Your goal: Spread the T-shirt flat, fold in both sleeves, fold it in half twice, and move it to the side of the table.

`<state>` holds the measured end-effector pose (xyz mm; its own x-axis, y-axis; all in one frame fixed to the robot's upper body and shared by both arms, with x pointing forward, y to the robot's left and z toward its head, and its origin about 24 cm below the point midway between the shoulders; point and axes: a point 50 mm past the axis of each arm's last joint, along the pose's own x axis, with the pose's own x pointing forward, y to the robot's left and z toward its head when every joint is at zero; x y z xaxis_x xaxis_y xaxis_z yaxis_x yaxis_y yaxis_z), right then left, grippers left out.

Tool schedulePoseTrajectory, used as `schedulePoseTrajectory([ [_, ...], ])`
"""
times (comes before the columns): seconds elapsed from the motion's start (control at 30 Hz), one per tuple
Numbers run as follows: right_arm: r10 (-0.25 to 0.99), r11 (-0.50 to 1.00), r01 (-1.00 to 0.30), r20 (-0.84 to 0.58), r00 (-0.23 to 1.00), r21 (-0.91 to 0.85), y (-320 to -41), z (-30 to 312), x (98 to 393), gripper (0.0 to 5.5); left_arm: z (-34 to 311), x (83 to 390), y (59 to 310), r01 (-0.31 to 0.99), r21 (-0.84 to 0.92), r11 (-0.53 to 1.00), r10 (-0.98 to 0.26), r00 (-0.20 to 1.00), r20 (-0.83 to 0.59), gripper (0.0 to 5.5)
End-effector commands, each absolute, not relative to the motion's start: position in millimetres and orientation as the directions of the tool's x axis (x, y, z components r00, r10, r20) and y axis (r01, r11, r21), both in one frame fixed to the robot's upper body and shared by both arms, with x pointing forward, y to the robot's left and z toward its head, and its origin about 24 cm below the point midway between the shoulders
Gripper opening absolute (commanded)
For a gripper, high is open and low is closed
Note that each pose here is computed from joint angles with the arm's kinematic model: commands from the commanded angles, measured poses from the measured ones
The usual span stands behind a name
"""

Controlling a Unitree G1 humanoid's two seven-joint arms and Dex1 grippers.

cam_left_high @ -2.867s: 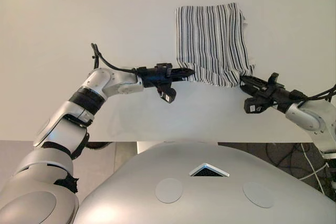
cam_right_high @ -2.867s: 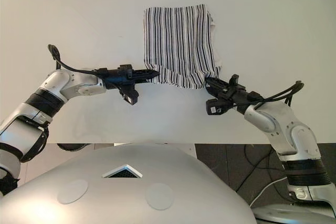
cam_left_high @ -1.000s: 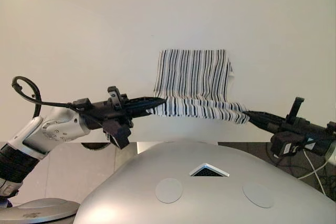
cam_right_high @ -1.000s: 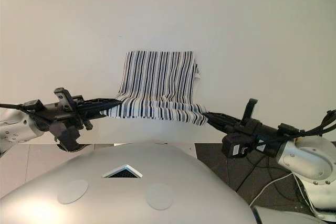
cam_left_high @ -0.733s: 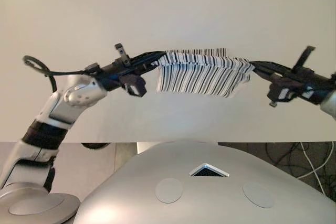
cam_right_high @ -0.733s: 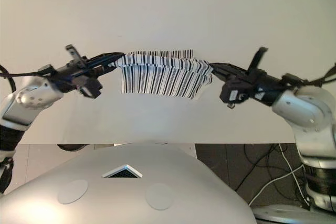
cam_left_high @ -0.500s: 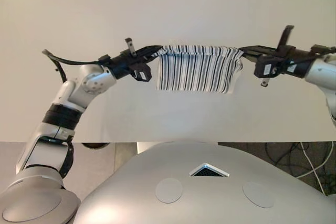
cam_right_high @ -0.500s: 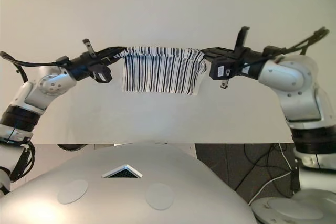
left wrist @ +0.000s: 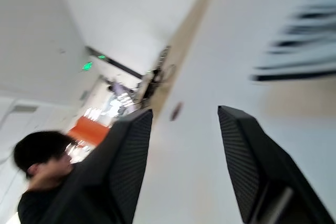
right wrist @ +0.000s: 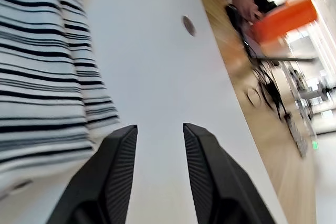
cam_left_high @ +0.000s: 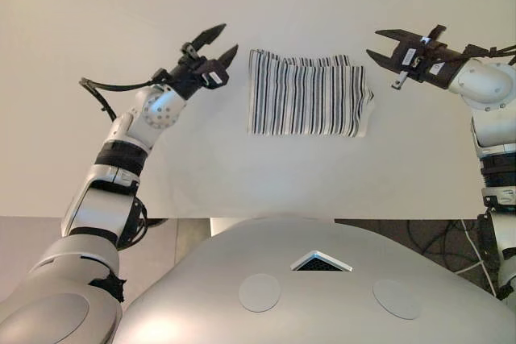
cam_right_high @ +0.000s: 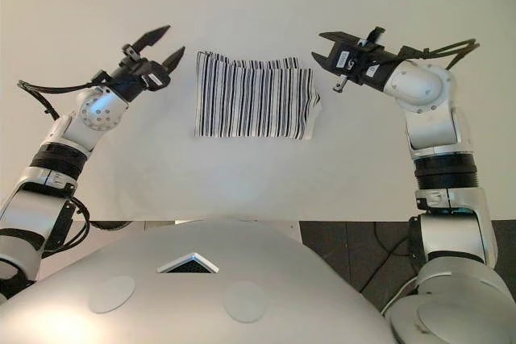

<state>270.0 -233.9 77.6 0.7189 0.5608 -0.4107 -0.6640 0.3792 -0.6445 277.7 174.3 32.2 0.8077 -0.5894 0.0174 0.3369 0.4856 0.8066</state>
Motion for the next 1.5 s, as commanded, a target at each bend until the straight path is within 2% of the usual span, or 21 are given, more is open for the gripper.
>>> schedulePoseTrajectory([
  [0.03,0.537,0.58,-0.551,-0.227,0.813,-0.6,-232,95,276,1.63,53,276,176,0.207,0.751,0.627,-0.513,0.835,0.197,2.26],
  [0.07,0.59,0.598,-0.579,-0.184,0.786,-0.555,-219,95,273,1.63,62,274,176,0.165,0.718,0.676,-0.489,0.83,0.27,2.26],
  [0.17,0.807,0.494,-0.795,-0.154,0.57,-0.352,-174,81,248,1.63,80,261,172,0.085,0.645,0.759,-0.447,0.788,0.423,2.26],
  [0.27,0.882,0.367,-0.905,-0.23,0.412,-0.216,-153,62,241,1.63,84,251,166,0.087,0.62,0.78,-0.454,0.761,0.464,2.26],
  [0.4,0.904,0.224,-0.969,-0.349,0.246,-0.103,-134,38,244,1.63,84,245,159,0.102,0.621,0.777,-0.471,0.749,0.466,2.26],
  [0.47,0.884,0.201,-0.976,-0.415,0.218,-0.085,-135,26,249,1.63,85,244,159,0.104,0.622,0.776,-0.472,0.748,0.465,2.26],
  [0.57,0.789,0.316,-0.941,-0.518,0.33,-0.119,-149,9,274,1.63,84,240,160,0.098,0.619,0.779,-0.464,0.755,0.464,2.26],
  [0.67,0.647,0.483,-0.867,-0.618,0.446,-0.12,-179,-7,293,1.63,81,236,160,0.088,0.618,0.781,-0.449,0.767,0.458,2.26],
  [0.8,0.518,0.684,-0.729,-0.685,0.513,-0.03,-262,-13,274,1.63,80,228,161,0.058,0.623,0.78,-0.424,0.781,0.459,2.26],
  [0.87,0.352,0.87,-0.493,-0.676,0.648,-0.02,-320,-1,264,1.63,77,227,165,0.036,0.617,0.786,-0.394,0.799,0.455,2.26],
  [0.97,0.001,0.997,-0.047,-0.635,0.772,-0.056,-378,12,252,1.63,75,228,160,0.032,0.611,0.791,-0.385,0.803,0.456,2.26],
  [1.03,-0.178,0.983,0.17,-0.608,0.773,-0.072,-391,13,249,1.63,75,230,157,0.038,0.616,0.787,-0.395,0.798,0.455,2.26],
  [1.07,-0.228,0.97,0.233,-0.596,0.77,-0.07,-392,13,250,1.63,76,231,157,0.038,0.619,0.785,-0.397,0.797,0.455,2.26],
  [1.13,-0.255,0.959,0.279,-0.574,0.778,-0.048,-383,10,259,1.63,75,233,159,0.036,0.622,0.782,-0.396,0.8,0.45,2.26],
  [1.2,-0.212,0.97,0.244,-0.55,0.808,-0.016,-366,9,274,1.63,74,233,161,0.038,0.629,0.777,-0.398,0.804,0.442,2.26],
  [1.27,-0.194,0.974,0.225,-0.483,0.854,0.006,-352,17,291,1.63,73,233,161,0.04,0.629,0.777,-0.397,0.806,0.439,2.26],
  [1.3,-0.211,0.977,0.197,-0.398,0.893,-0.075,-349,29,301,1.63,75,233,161,0.03,0.62,0.784,-0.386,0.807,0.448,2.26],
  [1.33,-0.205,0.976,0.174,-0.298,0.932,-0.128,-344,41,308,1.63,76,234,161,0.021,0.608,0.794,-0.372,0.807,0.459,2.26],
  [1.4,-0.128,0.968,0.135,0.044,0.991,-0.214,-319,80,318,1.63,81,233,163,-0.012,0.57,0.822,-0.332,0.803,0.495,2.26],
  [1.43,-0.047,0.964,0.103,0.228,0.973,-0.244,-294,101,312,1.63,84,232,164,-0.034,0.545,0.838,-0.304,0.8,0.517,2.26],
  [1.5,0.11,0.962,0.021,0.455,0.883,-0.272,-235,126,288,1.63,89,230,168,-0.076,0.507,0.858,-0.255,0.794,0.551,2.26],
])
